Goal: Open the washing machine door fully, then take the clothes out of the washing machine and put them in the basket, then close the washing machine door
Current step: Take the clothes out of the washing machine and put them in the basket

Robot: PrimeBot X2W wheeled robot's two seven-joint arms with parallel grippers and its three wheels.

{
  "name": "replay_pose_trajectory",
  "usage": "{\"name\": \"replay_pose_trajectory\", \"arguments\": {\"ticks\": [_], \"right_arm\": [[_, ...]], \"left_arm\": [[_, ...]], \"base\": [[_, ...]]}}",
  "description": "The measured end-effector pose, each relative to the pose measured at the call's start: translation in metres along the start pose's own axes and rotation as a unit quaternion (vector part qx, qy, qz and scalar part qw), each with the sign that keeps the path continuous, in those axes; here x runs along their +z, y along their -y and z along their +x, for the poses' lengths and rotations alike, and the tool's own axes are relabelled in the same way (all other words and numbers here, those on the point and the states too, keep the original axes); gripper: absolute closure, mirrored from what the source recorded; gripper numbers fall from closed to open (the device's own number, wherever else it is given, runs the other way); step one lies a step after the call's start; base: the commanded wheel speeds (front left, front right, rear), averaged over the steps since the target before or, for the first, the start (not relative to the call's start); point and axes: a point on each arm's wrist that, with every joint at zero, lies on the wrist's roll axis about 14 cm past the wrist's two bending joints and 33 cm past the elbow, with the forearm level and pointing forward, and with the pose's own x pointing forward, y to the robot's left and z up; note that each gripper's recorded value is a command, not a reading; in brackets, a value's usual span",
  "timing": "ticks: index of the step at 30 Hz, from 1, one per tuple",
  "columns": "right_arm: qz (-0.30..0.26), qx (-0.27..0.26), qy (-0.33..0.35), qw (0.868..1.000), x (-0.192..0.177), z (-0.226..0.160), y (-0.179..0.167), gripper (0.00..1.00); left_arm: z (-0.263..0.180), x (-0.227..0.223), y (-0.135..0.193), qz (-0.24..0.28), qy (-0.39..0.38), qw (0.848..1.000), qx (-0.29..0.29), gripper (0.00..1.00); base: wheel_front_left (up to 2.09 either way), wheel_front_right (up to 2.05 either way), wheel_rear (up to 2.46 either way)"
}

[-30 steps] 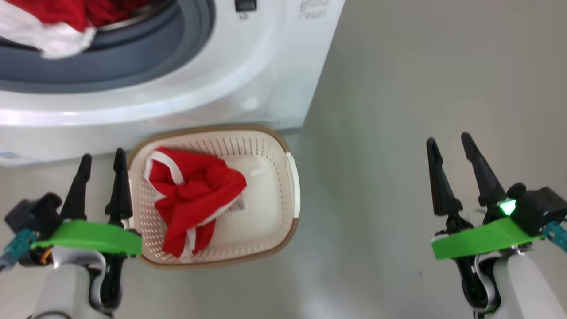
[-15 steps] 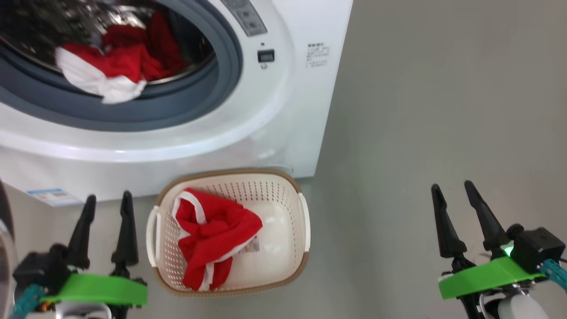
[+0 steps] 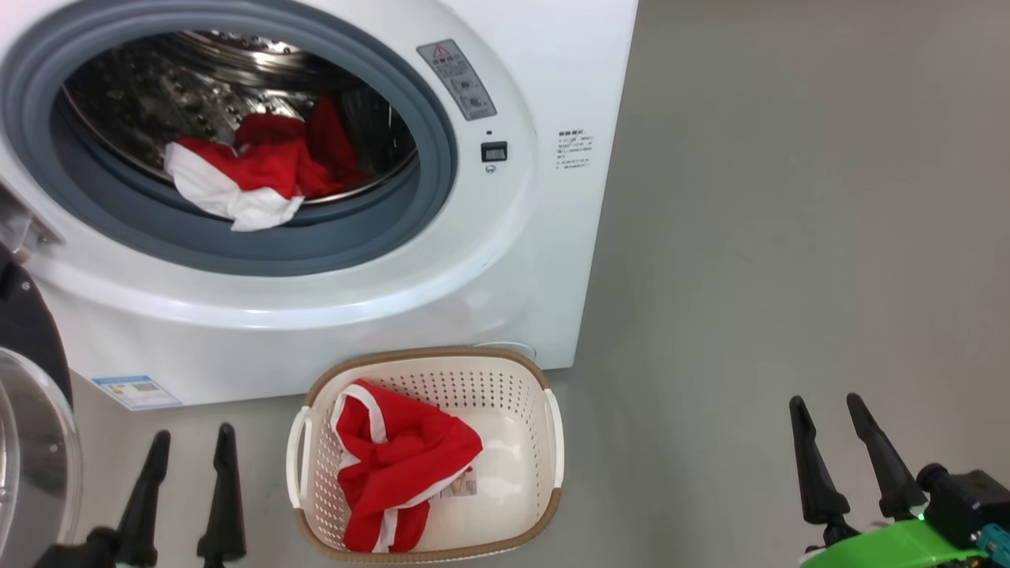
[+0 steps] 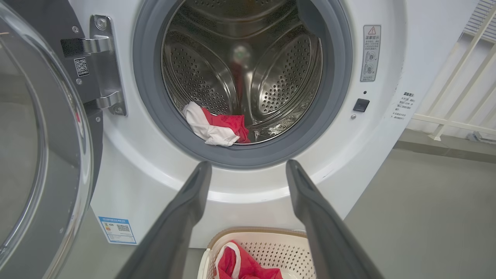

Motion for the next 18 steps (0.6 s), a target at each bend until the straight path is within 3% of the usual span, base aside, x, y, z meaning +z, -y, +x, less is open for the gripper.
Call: {"name": "replay_pose_trajectory", "arguments": {"ticks": [18], "right_arm": [[0.001, -0.006, -0.005, 1.0, -0.0032, -0.0006, 0.0032, 0.0]], "left_arm": [[-0.0049, -0.0047, 0.0011, -0.004, -0.006, 1.0, 0.004, 0.0]], "base": [[0.0, 0.0, 0.0]]}}
